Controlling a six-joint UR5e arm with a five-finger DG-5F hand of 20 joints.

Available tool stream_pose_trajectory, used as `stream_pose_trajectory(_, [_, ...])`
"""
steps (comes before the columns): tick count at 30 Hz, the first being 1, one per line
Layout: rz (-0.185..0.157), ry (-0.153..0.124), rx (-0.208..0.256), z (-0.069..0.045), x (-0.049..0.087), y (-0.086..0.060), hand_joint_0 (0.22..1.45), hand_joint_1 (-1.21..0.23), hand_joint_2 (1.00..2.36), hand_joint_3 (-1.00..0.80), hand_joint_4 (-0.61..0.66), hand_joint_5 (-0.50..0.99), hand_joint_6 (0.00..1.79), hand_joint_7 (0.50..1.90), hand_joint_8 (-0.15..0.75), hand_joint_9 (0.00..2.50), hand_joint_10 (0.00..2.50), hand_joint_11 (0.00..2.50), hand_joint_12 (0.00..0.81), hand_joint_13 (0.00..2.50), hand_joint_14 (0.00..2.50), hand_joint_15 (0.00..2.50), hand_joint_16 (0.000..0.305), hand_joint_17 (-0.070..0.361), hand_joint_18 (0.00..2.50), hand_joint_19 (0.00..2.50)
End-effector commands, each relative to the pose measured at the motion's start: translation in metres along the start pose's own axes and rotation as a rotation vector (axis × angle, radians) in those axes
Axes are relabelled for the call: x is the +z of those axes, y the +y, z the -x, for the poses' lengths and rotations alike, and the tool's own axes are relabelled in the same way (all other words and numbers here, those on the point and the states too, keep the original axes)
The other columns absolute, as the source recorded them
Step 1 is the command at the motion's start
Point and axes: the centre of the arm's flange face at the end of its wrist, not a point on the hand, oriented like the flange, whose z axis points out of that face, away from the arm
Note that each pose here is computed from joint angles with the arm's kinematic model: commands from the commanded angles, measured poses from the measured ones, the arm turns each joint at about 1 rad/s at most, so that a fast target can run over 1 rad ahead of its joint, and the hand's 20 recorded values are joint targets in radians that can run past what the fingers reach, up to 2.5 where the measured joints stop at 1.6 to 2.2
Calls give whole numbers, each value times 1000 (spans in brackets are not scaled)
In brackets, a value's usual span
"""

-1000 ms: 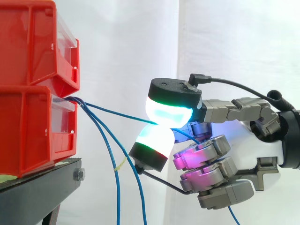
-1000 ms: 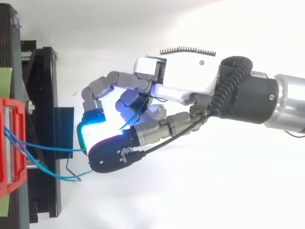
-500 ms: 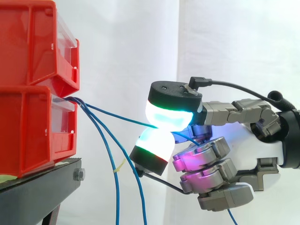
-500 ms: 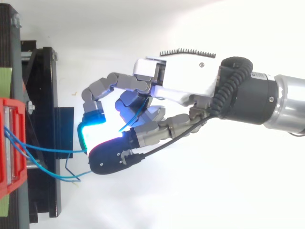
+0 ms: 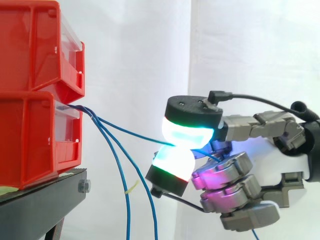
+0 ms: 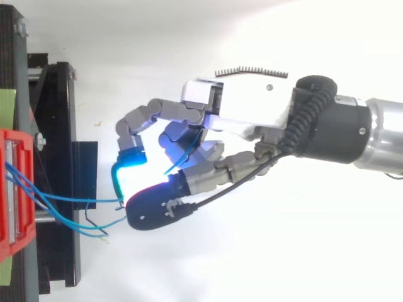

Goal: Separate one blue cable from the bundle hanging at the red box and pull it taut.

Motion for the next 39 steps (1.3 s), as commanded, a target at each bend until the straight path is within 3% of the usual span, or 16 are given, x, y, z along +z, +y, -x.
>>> stream_pose_trajectory(1, [-8, 3, 15, 5, -13, 6, 789, -761, 1030, -10, -158, -191, 919, 1628, 320, 825, 2500, 1593, 416, 795, 2500, 1720, 38, 85, 1347, 1421])
stream_pose_trajectory(4, [-13, 0, 15, 5, -21, 7, 788, -761, 1030, -7, -154, -191, 919, 1634, 319, 825, 2500, 1584, 416, 795, 2500, 1712, 38, 85, 1351, 1417])
stream_pose_trajectory(6, [-15, -29, 14, 12, -38, 5, 789, -761, 1030, -7, -155, -191, 919, 1633, 318, 825, 2500, 1585, 415, 794, 2500, 1710, 37, 83, 1349, 1422])
stream_pose_trajectory(10, [-6, -67, 13, 18, -46, 4, 789, -762, 1030, -7, -152, -191, 919, 1631, 320, 826, 2500, 1589, 416, 795, 2500, 1723, 38, 85, 1353, 1414])
stream_pose_trajectory(13, [-5, -71, 12, 17, -46, 4, 790, -762, 1030, -6, -152, -191, 918, 1639, 320, 826, 2500, 1595, 415, 795, 2500, 1714, 38, 84, 1349, 1427])
stream_pose_trajectory(18, [47, -69, 23, 13, -42, 10, 791, -763, 1030, -6, -153, -190, 918, 1639, 320, 828, 2500, 1598, 414, 794, 2500, 1698, 37, 83, 1349, 1427])
stream_pose_trajectory(20, [51, -70, 20, 13, -41, 10, 791, -763, 1030, -6, -153, -190, 918, 1640, 321, 828, 2500, 1600, 414, 795, 2500, 1693, 37, 83, 1346, 1425])
stream_pose_trajectory(24, [35, -72, -4, 13, -43, 9, 790, -763, 1031, -3, -154, -190, 918, 1633, 320, 828, 2500, 1604, 413, 796, 2500, 1695, 38, 85, 1348, 1429])
stream_pose_trajectory(34, [32, -72, -15, 13, -43, 8, 792, -764, 1030, -5, -150, -190, 918, 1642, 323, 830, 2500, 1606, 411, 795, 2500, 1709, 38, 85, 1344, 1430])
stream_pose_trajectory(39, [-26, -68, -62, 16, -48, 2, 791, -763, 1030, -2, -153, -190, 918, 1643, 316, 829, 2500, 1603, 407, 793, 2500, 1710, 38, 86, 1346, 1429])
